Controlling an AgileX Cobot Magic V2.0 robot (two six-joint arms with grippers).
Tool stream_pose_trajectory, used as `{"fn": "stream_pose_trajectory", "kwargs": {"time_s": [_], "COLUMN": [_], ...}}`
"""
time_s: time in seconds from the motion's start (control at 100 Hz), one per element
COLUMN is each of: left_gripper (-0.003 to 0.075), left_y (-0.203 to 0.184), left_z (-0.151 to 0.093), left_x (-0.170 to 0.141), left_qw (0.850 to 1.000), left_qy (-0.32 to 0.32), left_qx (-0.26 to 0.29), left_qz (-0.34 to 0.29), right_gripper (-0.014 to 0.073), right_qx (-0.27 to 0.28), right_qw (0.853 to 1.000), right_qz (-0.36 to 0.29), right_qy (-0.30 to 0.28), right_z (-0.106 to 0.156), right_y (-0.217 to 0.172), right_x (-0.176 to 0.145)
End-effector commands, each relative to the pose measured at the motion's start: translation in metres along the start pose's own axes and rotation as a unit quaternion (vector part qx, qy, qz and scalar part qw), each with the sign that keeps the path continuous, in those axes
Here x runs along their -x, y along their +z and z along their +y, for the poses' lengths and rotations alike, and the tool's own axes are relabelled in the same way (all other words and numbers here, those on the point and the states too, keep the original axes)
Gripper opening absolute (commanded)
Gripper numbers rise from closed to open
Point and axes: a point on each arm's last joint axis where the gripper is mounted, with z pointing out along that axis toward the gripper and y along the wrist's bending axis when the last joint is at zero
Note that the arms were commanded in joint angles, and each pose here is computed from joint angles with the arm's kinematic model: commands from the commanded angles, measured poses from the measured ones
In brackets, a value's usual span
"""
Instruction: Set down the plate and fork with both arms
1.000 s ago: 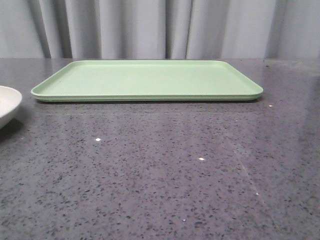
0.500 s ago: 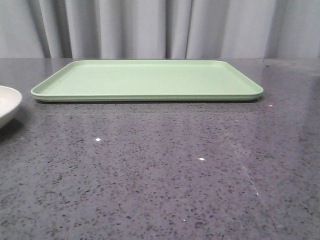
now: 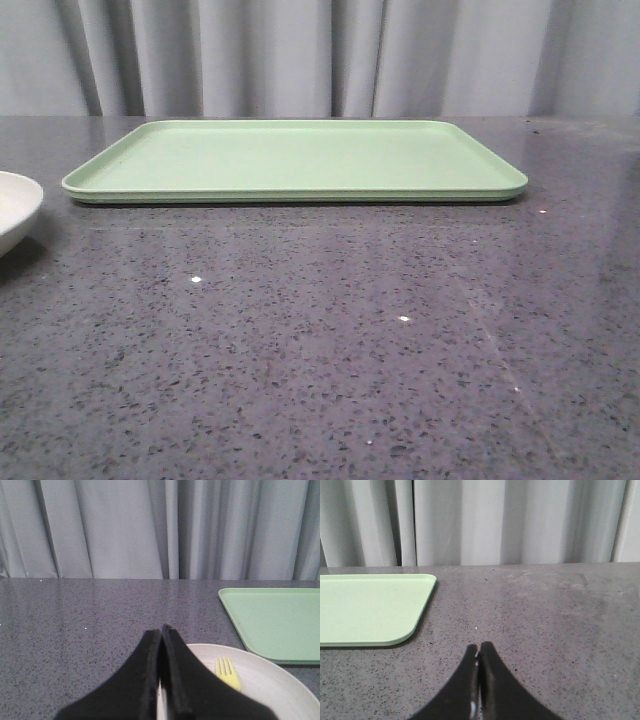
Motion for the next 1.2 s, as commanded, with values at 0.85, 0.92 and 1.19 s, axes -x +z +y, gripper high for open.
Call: {"fn": "stream_pose_trajectory", "kwargs": {"time_s": [0.85, 0.92, 1.19], "left_gripper": [0.0440, 0.0438, 0.0438], "left_y": [0.055, 0.055, 0.055], "left_z": [-0.007, -0.007, -0.004], "left_x": [0.083, 0.084, 0.085], "left_qw": [0.995, 0.996, 0.995], "left_qy": [0.001, 0.001, 0.027], "left_qx": [0.000, -0.001, 0.012], "left_qz": [0.096, 0.090, 0.095], "right_gripper": [0.0437, 0.0437, 0.0437], "right_qx": [-0.017, -0.015, -0.016], "right_qw": [0.989, 0.991, 0.990], "right_qz": [0.144, 0.132, 0.138], "right_qy": [-0.002, -0.003, -0.003], "right_z": [0.008, 0.008, 0.008], "right_y": [0.046, 0.046, 0.046], "right_x": [0.080, 0.082, 0.081]}}
